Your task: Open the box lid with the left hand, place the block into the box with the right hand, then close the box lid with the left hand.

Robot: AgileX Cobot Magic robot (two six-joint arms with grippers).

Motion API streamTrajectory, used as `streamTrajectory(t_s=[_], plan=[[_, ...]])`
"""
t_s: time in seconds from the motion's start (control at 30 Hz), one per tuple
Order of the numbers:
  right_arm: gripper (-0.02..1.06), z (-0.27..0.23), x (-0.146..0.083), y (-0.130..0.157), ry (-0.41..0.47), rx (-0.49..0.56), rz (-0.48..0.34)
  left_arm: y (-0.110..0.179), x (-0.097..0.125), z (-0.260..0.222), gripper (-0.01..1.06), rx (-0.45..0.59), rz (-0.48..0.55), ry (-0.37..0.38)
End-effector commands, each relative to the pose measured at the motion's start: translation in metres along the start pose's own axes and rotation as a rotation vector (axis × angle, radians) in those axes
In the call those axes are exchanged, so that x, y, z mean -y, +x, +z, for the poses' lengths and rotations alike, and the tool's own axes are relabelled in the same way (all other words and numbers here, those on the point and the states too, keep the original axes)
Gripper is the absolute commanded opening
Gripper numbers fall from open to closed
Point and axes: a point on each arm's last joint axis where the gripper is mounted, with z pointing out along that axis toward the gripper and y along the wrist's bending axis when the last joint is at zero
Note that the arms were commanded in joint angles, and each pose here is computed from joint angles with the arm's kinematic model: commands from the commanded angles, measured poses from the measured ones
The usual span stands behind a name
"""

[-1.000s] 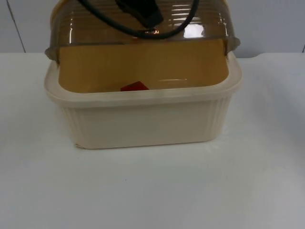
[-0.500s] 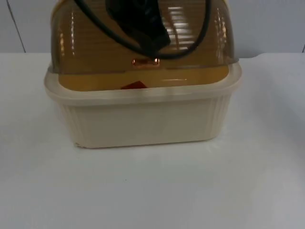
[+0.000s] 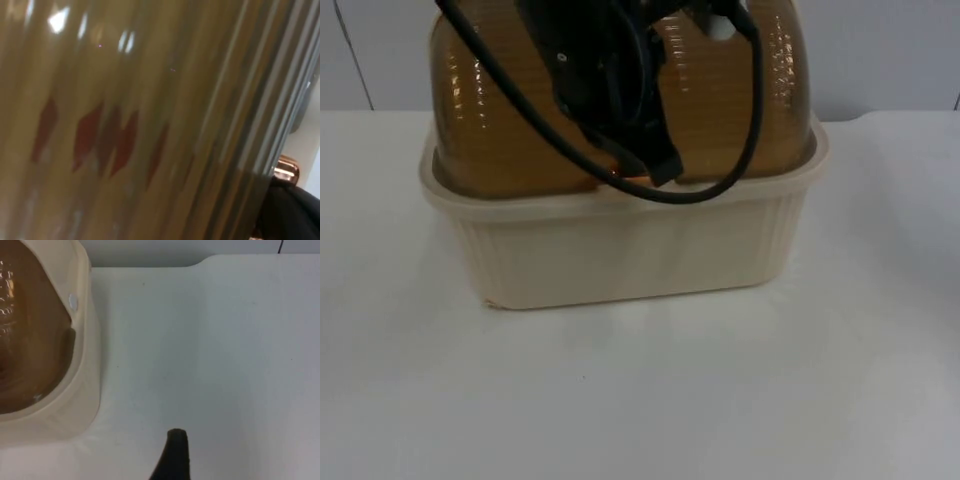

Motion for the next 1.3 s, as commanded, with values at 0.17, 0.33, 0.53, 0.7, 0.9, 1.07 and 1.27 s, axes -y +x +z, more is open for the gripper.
streamTrajectory(t_s=[0.17,0.33,0.53,0.7,0.9,1.07,1.27], plan=[[0.7,-0.001,0.001,-0.002,0.0,0.016,0.001,-0.005,0.006,-0.041,0.0,0.062,-0.008,-0.023],[0.7,-0.001,0.001,-0.003,-0.001,0.019,0.001,-0.003,0.008,-0.086,0.0,0.132,-0.056,-0.042],[0.7,-0.001,0.001,-0.003,-0.001,0.019,0.001,0.007,0.013,-0.161,0.0,0.28,-0.139,-0.1],[0.7,-0.001,0.001,-0.003,-0.001,0.019,0.001,0.025,0.022,-0.224,0.0,0.429,-0.203,-0.15],[0.7,-0.001,0.001,-0.003,-0.001,0.019,0.001,0.051,0.035,-0.281,0.0,0.566,-0.235,-0.194],[0.7,-0.001,0.001,-0.003,-0.001,0.019,0.001,0.067,0.044,-0.31,0.0,0.644,-0.235,-0.223],[0.7,-0.001,0.001,-0.003,-0.001,0.019,0.001,0.08,0.048,-0.326,0.0,0.68,-0.25,-0.255]])
